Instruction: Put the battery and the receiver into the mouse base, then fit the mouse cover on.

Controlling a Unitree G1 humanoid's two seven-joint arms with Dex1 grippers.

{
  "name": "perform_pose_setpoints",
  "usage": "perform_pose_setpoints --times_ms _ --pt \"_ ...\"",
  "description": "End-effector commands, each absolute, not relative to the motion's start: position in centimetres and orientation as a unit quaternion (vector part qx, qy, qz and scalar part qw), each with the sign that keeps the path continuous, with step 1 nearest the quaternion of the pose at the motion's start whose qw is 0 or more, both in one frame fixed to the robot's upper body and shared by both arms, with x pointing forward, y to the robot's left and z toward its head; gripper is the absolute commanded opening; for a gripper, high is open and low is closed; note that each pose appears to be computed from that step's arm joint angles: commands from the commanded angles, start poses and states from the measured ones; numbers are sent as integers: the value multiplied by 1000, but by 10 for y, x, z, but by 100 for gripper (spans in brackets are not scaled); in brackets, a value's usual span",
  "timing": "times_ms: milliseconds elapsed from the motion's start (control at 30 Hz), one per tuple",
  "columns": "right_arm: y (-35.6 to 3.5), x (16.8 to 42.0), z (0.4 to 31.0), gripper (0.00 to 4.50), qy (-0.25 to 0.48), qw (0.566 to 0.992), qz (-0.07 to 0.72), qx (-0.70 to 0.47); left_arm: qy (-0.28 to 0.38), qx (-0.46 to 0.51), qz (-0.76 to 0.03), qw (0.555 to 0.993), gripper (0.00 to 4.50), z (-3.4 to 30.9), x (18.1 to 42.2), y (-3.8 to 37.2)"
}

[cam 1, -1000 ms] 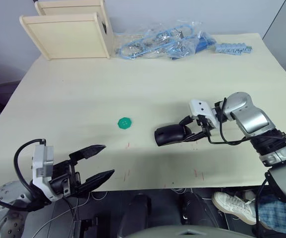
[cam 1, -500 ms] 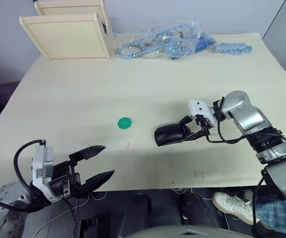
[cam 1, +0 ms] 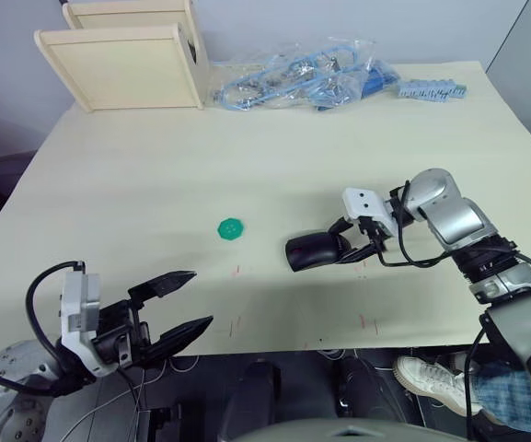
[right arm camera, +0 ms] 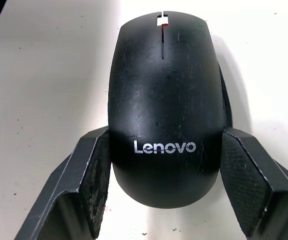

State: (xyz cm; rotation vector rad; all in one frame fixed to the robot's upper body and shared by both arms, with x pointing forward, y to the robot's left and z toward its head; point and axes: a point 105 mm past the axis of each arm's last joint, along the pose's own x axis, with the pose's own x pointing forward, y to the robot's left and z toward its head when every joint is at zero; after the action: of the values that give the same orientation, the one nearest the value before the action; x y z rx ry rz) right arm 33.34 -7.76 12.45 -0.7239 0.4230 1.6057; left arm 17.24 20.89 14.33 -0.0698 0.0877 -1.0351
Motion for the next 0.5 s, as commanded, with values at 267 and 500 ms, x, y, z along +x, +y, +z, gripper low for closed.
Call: perform_pose_setpoints --times_ms 267,500 --pt "-69 336 135 316 169 595 707 -343 22 -15 -502 864 450 153 169 205" --pt "-70 338 137 316 172 582 711 -356 22 -15 -501 865 450 153 169 206"
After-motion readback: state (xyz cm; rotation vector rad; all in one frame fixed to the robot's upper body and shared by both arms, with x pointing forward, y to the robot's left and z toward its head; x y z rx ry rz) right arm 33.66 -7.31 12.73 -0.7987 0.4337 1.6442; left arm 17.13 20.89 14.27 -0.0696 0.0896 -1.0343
